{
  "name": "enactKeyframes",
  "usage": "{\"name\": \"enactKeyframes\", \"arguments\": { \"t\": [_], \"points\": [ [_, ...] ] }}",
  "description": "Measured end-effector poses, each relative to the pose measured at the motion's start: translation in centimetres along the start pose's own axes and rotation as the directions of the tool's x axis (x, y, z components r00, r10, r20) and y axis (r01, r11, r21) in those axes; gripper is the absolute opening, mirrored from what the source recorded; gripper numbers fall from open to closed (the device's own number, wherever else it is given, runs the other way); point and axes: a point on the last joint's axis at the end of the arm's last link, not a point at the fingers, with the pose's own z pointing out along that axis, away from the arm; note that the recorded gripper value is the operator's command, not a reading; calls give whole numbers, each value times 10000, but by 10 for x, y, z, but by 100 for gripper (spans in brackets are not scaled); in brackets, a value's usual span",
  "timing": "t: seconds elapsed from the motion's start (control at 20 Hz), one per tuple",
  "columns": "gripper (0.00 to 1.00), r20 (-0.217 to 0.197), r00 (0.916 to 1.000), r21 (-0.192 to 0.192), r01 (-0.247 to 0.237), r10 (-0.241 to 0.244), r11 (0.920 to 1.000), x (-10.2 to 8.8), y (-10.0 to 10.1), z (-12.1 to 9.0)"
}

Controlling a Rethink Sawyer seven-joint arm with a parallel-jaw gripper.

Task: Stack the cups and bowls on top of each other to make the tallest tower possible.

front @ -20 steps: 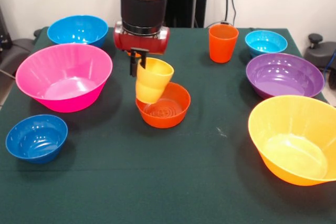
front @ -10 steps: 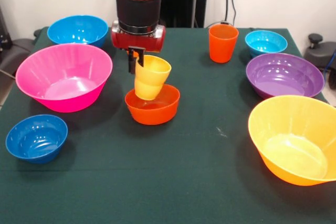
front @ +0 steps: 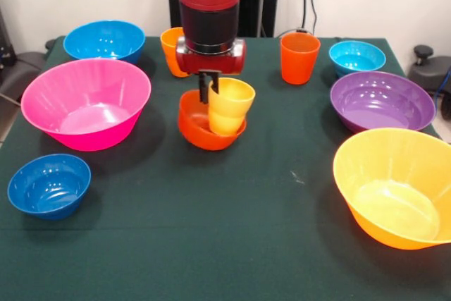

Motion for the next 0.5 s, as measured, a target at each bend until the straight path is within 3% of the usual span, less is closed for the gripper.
{"name": "enactKeyframes", "arguments": {
  "t": [0.2, 0.5],
  "points": [
    [0, -137, 9998, -249, 162, -165, 9996, 6, 14, 4],
    [0, -180, 9996, -314, 207, -213, 9993, 8, 18, 5]
  ]
}}
